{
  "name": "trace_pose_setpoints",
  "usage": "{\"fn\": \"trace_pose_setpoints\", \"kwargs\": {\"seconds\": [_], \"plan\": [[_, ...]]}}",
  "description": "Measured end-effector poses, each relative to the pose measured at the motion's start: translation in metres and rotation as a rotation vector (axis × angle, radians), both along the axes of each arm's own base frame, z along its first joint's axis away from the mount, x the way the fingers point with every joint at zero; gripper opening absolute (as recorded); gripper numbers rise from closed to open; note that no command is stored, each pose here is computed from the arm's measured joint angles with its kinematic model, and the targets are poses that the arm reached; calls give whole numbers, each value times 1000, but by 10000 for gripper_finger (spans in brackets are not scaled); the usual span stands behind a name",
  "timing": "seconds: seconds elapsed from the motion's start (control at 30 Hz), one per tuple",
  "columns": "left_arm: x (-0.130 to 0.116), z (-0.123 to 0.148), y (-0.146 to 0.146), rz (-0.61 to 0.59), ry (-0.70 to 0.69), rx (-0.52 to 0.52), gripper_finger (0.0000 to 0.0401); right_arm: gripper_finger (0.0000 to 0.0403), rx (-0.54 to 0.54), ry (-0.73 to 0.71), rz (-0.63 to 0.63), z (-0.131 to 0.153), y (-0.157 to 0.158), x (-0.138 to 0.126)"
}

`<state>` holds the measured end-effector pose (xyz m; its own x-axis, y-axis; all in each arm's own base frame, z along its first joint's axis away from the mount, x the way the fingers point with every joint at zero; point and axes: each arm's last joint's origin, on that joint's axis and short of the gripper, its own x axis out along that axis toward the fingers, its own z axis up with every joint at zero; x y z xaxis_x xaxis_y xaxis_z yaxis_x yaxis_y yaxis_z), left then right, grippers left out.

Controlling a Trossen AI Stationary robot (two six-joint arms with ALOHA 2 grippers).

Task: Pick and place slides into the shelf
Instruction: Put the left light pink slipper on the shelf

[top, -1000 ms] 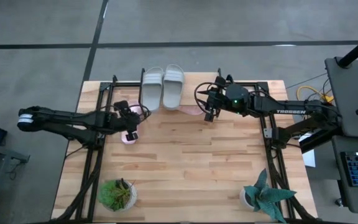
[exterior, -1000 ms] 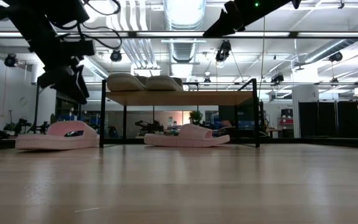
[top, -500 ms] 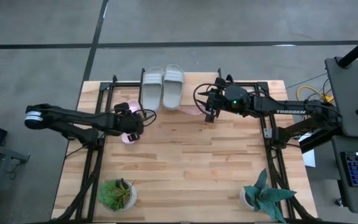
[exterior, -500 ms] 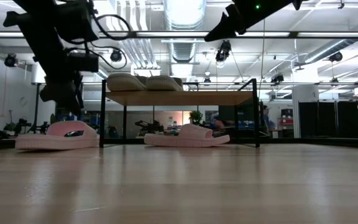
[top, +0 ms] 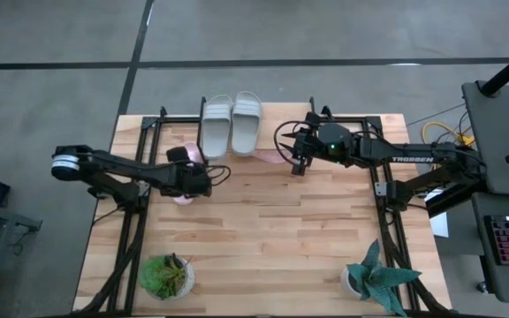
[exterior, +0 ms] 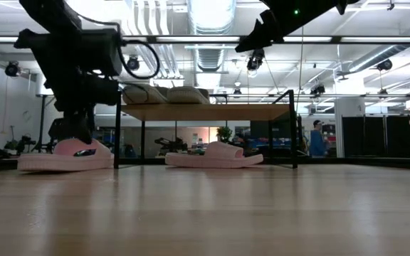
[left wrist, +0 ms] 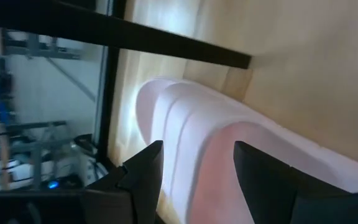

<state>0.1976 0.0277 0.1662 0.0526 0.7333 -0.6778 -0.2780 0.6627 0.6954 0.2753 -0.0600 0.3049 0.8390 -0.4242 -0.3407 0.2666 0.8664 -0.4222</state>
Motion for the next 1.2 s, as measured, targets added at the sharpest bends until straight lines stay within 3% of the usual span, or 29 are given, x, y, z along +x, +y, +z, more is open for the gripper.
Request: {"fn": "trace_pose_setpoints", "kwargs": {"seconds": [0.2,0.53,0.77,1.0,1.2], "plan": [[4,-12,0,2,67,10,180,105,0,9,1,-3,0,0],[7,-27,10,40,161,146,171,104,2,10,0,-4,0,-1],[6,-34,22,93,205,136,112,100,3,10,0,-4,0,-1],[5,-32,24,106,191,117,12,99,3,10,0,-4,0,-1],[3,-23,22,88,144,32,4,91,-4,14,3,-4,0,-1]]}}
